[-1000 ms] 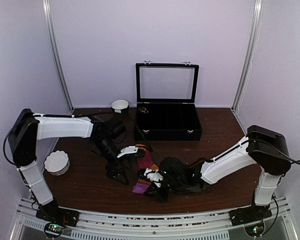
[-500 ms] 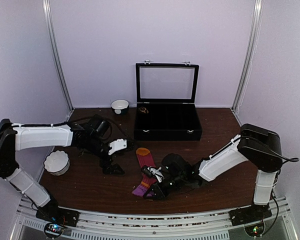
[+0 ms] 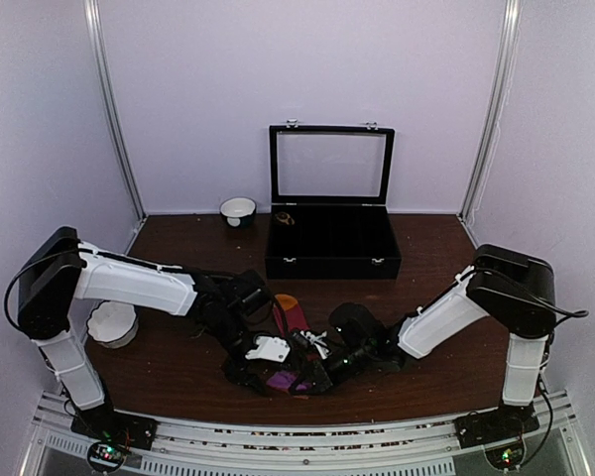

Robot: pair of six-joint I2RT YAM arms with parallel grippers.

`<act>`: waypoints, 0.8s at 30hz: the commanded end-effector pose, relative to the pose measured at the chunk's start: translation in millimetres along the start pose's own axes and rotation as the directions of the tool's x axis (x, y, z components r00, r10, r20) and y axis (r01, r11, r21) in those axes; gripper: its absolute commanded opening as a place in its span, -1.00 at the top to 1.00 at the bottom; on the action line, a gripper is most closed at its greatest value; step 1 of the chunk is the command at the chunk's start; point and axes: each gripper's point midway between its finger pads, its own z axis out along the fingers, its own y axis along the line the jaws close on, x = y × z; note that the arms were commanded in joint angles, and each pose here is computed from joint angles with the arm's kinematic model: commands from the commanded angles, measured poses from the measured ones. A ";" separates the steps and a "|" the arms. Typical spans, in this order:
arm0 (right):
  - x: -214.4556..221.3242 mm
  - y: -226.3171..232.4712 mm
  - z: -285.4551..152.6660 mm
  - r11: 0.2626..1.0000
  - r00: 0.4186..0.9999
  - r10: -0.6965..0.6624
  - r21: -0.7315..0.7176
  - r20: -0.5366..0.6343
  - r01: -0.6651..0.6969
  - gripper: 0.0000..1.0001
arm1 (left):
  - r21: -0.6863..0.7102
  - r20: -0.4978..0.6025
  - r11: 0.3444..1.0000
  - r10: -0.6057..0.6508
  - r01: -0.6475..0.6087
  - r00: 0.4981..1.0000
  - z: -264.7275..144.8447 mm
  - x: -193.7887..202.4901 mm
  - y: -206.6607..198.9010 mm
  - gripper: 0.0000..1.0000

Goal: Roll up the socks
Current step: Roll the sock at the center of the board.

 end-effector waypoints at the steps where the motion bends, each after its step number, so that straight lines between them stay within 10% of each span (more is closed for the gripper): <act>1: 31.3 -31.0 -0.6 0.992 0.992 0.109 0.077 -0.071 -0.103 1.00 | -0.026 -0.008 0.998 0.053 -0.053 0.999 3.5 -10.5 12.7 -0.27; 15: 20.5 -26.9 0.1 0.992 0.991 0.130 0.011 -0.040 -0.129 1.00 | 0.022 -0.128 1.000 0.020 -0.017 0.992 37.0 9.9 10.5 0.10; 24: 19.3 -29.9 -7.3 0.994 0.995 0.102 0.043 -0.020 -0.101 0.86 | 0.063 -0.131 0.995 -0.064 0.072 0.989 37.9 6.3 9.2 0.92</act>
